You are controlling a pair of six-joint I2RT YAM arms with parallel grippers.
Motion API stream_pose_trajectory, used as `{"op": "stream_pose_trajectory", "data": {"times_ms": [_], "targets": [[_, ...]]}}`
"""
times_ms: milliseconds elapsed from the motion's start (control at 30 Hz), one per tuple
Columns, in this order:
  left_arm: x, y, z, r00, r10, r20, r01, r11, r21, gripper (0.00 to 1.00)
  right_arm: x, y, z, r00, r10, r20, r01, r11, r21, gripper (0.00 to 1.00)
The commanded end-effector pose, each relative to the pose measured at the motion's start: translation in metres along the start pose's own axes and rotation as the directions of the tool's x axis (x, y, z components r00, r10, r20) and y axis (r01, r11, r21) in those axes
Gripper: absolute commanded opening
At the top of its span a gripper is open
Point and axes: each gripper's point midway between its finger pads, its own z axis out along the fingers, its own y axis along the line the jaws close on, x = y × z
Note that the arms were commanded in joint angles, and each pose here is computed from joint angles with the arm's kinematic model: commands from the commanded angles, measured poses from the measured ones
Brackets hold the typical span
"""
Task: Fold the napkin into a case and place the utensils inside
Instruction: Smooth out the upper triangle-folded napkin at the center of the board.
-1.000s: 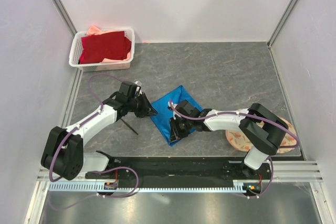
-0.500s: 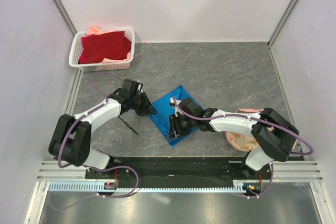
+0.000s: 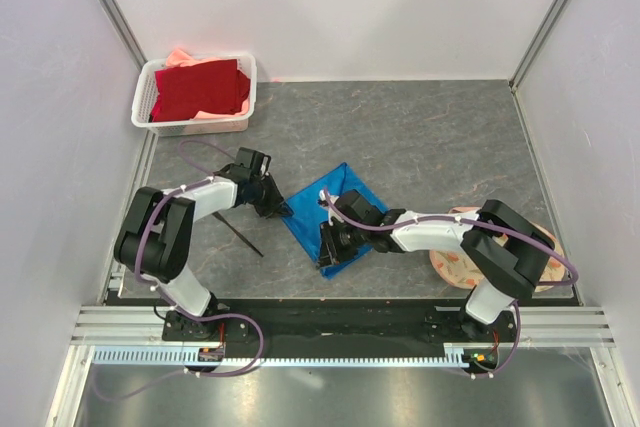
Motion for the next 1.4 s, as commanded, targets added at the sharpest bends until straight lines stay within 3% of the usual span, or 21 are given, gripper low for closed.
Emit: {"op": "stream_pose_trajectory", "data": {"times_ms": [0, 267, 633, 800, 1033, 1367], "targets": [[-0.017, 0.005, 0.010, 0.998, 0.030, 0.048, -0.029, 0.999, -0.027, 0.11, 0.011, -0.010, 0.002, 1.000, -0.003, 0.003, 0.003, 1.000, 0.011, 0.24], [-0.010, 0.015, 0.005, 0.998, 0.040, 0.046, -0.038, 0.998, -0.049, 0.11, 0.020, -0.029, 0.000, 1.000, 0.003, 0.006, -0.004, 0.997, 0.077, 0.24], [-0.011, -0.022, -0.039, 0.991, 0.093, 0.099, -0.101, 0.992, 0.082, 0.14, -0.011, -0.020, -0.030, 0.995, -0.058, 0.084, 0.045, 0.987, 0.154, 0.29], [-0.016, -0.027, -0.029, 0.993, 0.089, 0.071, -0.095, 0.992, 0.084, 0.15, -0.031, -0.021, -0.030, 0.992, -0.063, 0.105, 0.046, 0.986, 0.157, 0.36], [-0.018, -0.016, -0.006, 0.997, 0.067, 0.044, -0.069, 0.996, 0.052, 0.14, -0.059, -0.013, -0.016, 0.990, -0.054, 0.132, 0.038, 0.992, 0.121, 0.37], [0.001, 0.005, 0.000, 0.998, 0.060, 0.014, -0.060, 0.998, 0.031, 0.14, -0.042, -0.046, 0.001, 0.997, -0.029, 0.072, 0.017, 0.988, 0.153, 0.34]]}}
